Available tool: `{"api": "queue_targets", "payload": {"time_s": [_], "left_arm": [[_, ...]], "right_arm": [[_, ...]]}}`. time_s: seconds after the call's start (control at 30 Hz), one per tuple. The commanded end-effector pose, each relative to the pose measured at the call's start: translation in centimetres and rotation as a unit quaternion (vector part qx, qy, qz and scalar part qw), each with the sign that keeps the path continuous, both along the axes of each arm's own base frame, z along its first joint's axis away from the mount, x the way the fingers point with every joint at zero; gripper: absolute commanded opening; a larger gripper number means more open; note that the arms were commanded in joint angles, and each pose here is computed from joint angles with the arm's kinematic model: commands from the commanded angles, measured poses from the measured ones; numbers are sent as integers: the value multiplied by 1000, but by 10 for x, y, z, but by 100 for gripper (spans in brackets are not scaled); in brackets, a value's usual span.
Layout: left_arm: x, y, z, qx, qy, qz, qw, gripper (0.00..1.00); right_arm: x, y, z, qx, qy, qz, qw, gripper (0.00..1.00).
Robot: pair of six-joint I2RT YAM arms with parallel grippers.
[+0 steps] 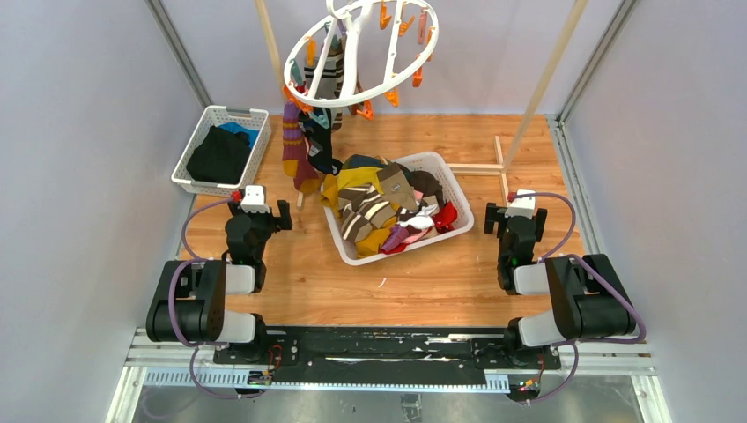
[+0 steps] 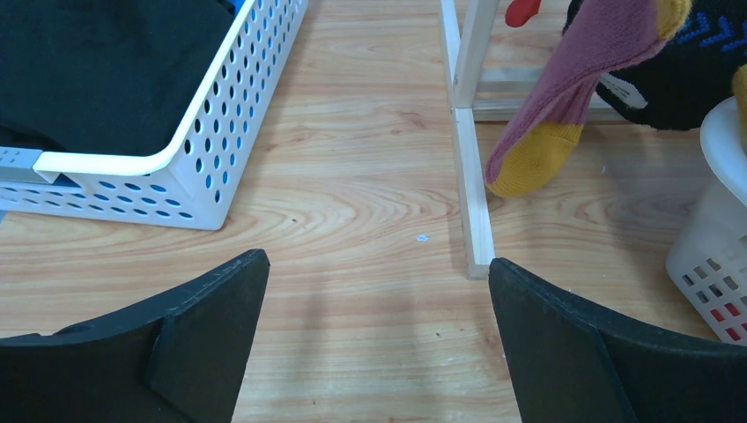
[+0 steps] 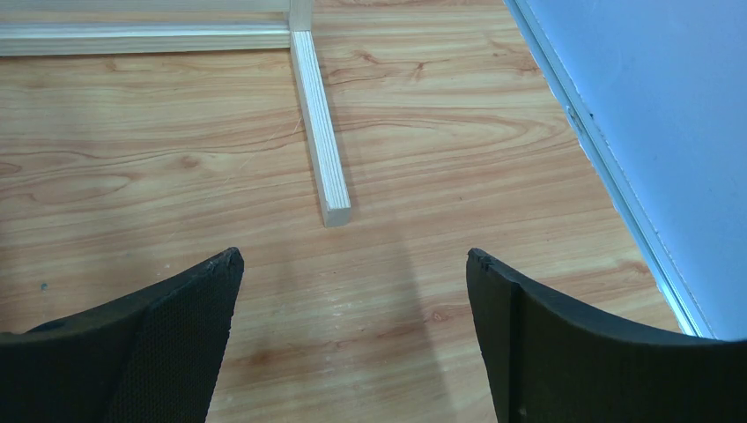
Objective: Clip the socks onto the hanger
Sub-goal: Open the clamp at the hanger.
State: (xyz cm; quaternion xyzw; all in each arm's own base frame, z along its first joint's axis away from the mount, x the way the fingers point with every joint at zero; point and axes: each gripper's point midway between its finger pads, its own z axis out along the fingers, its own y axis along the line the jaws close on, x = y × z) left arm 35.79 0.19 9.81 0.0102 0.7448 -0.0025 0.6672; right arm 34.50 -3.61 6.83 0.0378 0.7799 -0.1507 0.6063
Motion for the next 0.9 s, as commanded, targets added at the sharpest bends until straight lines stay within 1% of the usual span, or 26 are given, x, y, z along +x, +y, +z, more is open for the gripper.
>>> {"api": "queue_targets", "payload": {"time_s": [0.0, 0.27, 0.37, 0.47, 0.5, 0.57, 0.6, 0.63, 0.7, 0.73, 0.77, 0.83, 0.87], "left_arm": [[2, 2, 5, 7, -9, 5, 1000, 100], [3, 2, 5, 7, -8, 4, 1000, 100], [2, 0, 6, 7, -13, 0, 1000, 100], [2, -2, 10, 20, -14, -10, 1000, 100], [4, -1, 14, 18, -14, -7, 1000, 100], [13, 6, 25, 11, 3, 7, 1000, 100], [18, 10, 32, 10, 17, 14, 1000, 100], [18, 13, 29, 8, 49, 16, 999, 100], [23, 18, 47, 5, 60, 15, 998, 100], [23, 18, 58, -6, 62, 11, 998, 100], [23, 17, 70, -10, 61, 4, 998, 100], [19, 13, 88, -18, 70, -13, 997, 100], [16, 12, 98, -23, 72, -19, 997, 100]], "right_arm": [[4, -2, 7, -5, -13, 0, 1000, 95], [5, -1, 5, 2, -5, 3, 1000, 96], [7, -4, 13, -5, -11, -6, 1000, 96], [13, -9, 35, -13, 27, -43, 999, 95], [13, -13, 42, -3, 50, -65, 997, 96], [19, -13, 65, 33, 70, -97, 992, 96], [24, -7, 74, 54, 77, -89, 992, 96], [32, 4, 83, 78, 75, -66, 992, 95], [46, 30, 98, 122, 62, -3, 991, 96], [51, 37, 106, 166, 39, -5, 985, 96], [53, 43, 112, 199, 30, 5, 979, 96], [54, 65, 125, 274, 10, 61, 960, 96], [56, 80, 136, 298, -6, 109, 948, 96]]}}
